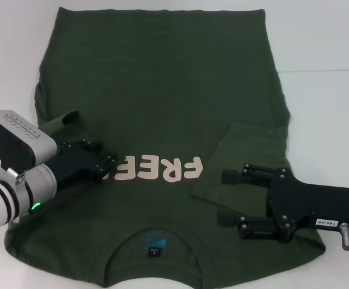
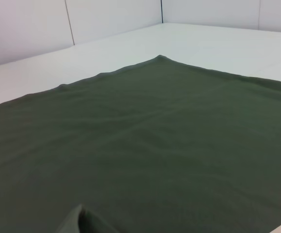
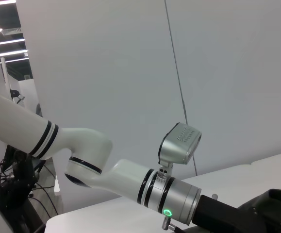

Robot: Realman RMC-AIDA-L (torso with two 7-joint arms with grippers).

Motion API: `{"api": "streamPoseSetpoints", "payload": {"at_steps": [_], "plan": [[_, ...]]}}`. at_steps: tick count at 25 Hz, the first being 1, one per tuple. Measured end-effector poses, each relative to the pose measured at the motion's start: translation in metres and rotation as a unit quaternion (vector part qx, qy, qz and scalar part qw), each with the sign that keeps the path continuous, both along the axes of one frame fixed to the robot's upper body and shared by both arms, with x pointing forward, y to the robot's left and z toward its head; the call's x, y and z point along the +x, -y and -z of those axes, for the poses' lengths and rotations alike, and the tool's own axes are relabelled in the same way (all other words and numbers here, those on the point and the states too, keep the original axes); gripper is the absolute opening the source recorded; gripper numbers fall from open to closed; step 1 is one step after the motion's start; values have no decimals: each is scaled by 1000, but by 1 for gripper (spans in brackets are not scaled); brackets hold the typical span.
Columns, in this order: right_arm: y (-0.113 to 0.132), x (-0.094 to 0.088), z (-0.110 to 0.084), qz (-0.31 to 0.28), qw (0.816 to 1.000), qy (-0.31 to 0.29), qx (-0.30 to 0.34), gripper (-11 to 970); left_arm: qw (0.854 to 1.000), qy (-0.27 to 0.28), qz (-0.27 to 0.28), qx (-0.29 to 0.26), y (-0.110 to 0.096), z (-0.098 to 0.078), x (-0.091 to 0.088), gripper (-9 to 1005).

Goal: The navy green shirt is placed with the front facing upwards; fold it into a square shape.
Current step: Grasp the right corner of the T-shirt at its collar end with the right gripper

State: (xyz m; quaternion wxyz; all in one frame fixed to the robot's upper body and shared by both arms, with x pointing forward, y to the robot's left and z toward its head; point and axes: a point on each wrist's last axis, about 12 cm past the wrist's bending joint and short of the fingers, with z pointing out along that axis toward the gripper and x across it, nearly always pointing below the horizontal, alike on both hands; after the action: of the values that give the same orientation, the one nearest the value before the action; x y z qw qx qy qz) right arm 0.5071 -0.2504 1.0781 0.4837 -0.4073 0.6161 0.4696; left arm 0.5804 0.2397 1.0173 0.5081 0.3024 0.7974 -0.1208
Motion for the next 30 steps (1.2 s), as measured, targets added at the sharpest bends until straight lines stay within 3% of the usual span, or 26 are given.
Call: {"api": "streamPoseSetpoints", "payload": {"at_steps": [12, 15, 30], "plan": [[0, -1, 1, 1, 1000, -1, 1, 828, 1000, 17, 6, -4, 1, 0, -2, 246], [1, -1, 1, 2, 1000, -1, 1, 828, 1000, 19, 13, -12, 3, -1, -4, 58], [2, -2, 2, 6, 1000, -3, 1, 826, 996, 24, 58, -63, 14, -3, -16, 52]]}}
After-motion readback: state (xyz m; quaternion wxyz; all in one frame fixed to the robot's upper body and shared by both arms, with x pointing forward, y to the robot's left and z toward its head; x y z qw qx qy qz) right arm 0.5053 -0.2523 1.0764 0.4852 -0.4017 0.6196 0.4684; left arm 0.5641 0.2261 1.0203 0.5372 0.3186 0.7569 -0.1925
